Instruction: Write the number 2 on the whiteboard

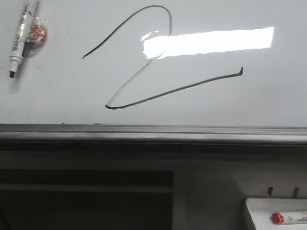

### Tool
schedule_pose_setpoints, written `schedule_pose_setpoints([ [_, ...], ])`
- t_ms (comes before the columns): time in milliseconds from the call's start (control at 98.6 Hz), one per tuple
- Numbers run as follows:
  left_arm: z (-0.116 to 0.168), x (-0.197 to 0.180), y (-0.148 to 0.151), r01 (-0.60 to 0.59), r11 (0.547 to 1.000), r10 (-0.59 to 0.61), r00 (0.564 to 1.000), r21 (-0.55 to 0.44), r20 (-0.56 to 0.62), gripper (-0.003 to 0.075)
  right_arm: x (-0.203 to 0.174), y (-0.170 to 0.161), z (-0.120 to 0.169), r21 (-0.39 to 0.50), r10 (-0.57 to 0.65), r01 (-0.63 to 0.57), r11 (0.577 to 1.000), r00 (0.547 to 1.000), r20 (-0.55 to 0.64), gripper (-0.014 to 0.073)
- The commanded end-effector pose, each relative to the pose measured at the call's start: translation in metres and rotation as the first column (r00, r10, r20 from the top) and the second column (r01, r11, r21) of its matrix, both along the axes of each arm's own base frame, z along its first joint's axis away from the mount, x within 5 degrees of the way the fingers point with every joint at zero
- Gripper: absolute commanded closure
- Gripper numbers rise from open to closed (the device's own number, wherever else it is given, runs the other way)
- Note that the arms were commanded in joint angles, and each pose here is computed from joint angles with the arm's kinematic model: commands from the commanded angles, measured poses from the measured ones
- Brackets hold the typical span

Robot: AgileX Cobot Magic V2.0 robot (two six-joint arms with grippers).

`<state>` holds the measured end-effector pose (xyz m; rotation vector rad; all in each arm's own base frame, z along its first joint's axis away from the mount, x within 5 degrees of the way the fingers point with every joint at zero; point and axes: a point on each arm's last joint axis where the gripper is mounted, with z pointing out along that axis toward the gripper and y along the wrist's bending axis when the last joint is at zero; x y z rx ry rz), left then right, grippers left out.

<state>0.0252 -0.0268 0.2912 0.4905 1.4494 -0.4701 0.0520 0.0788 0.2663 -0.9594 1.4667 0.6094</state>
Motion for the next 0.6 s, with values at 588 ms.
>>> schedule_pose_setpoints([
  [588, -0.105, 0.026, 0.011, -0.34, 0.938, 0.346, 0.909, 0.065, -0.23, 0.0741, 0.004, -0.002, 0.012, 0.054, -0.045, 0.043, 0.998, 0.998, 0.032, 0.0666],
])
